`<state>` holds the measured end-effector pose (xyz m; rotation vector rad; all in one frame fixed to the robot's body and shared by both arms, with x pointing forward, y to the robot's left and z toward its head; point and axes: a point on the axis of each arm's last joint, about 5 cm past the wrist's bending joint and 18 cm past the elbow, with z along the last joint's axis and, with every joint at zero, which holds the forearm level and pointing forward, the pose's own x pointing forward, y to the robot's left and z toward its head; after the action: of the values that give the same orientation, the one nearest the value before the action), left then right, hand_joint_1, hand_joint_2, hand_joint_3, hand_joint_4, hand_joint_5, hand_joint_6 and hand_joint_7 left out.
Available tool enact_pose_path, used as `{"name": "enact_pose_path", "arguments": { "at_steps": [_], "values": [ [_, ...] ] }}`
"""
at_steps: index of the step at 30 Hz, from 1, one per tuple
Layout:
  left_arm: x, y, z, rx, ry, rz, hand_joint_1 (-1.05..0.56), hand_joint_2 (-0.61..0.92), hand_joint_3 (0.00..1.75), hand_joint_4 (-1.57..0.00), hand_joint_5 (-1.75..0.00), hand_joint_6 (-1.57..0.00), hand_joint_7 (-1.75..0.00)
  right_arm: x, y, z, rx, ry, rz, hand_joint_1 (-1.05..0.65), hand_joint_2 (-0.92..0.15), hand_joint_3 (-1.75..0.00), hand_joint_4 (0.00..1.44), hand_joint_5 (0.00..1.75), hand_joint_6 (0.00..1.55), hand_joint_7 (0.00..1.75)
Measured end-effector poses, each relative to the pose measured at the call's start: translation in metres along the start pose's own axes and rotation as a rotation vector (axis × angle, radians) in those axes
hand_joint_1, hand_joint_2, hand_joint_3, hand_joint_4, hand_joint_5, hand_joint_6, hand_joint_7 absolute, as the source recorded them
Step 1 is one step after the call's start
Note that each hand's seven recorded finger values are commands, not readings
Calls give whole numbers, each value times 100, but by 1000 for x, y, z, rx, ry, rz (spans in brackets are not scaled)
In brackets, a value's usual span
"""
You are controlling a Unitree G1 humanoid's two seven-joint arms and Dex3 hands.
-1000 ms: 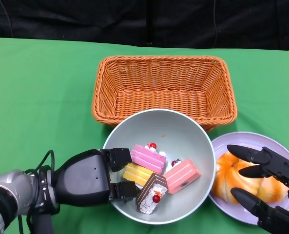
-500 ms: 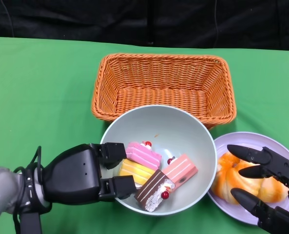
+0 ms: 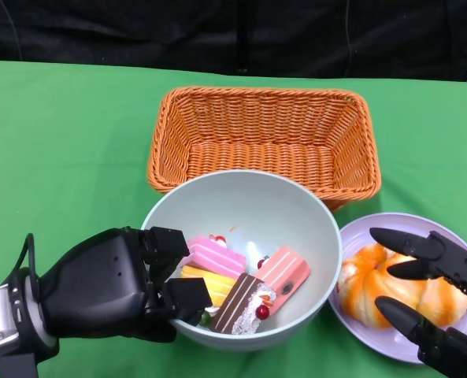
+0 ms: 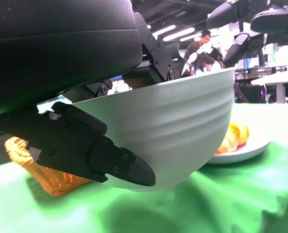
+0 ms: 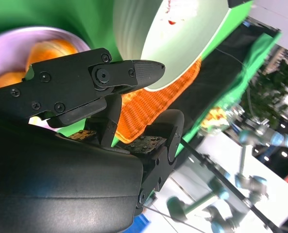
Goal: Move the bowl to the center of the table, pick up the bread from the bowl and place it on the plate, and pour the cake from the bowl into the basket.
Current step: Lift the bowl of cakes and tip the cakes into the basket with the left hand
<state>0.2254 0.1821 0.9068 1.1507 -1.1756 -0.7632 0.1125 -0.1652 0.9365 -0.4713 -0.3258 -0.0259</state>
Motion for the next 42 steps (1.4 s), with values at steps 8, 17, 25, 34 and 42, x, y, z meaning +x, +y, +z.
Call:
{"name": "enact_pose_path", "arguments": {
  "at_steps": [8,17,25,34,42],
  "values": [
    [-5,14,6,9,10,23,-30,85,16,-98,-175,-73,-175,0,2,-5,44,-46,-71,-26,-88,-34,61,123,59,95],
    [-8,29,8,37,29,45,-23,33,121,-99,-175,-73,-175,1,4,-13,116,-109,-132,-8,-34,-147,98,166,86,140],
    [-1,36,8,33,37,101,-21,26,134,-101,-175,-74,-175,1,6,-14,133,-103,-140,-7,-27,-157,95,175,82,152],
    [20,30,9,-95,108,218,-22,31,143,-105,-175,-79,-175,3,8,-18,131,-87,-130,-8,-27,-158,97,175,82,153],
    [45,24,3,-297,237,243,-20,18,168,-105,-175,-83,-175,3,8,-20,119,-80,-114,-7,-25,-158,98,175,82,152]
  ]
}}
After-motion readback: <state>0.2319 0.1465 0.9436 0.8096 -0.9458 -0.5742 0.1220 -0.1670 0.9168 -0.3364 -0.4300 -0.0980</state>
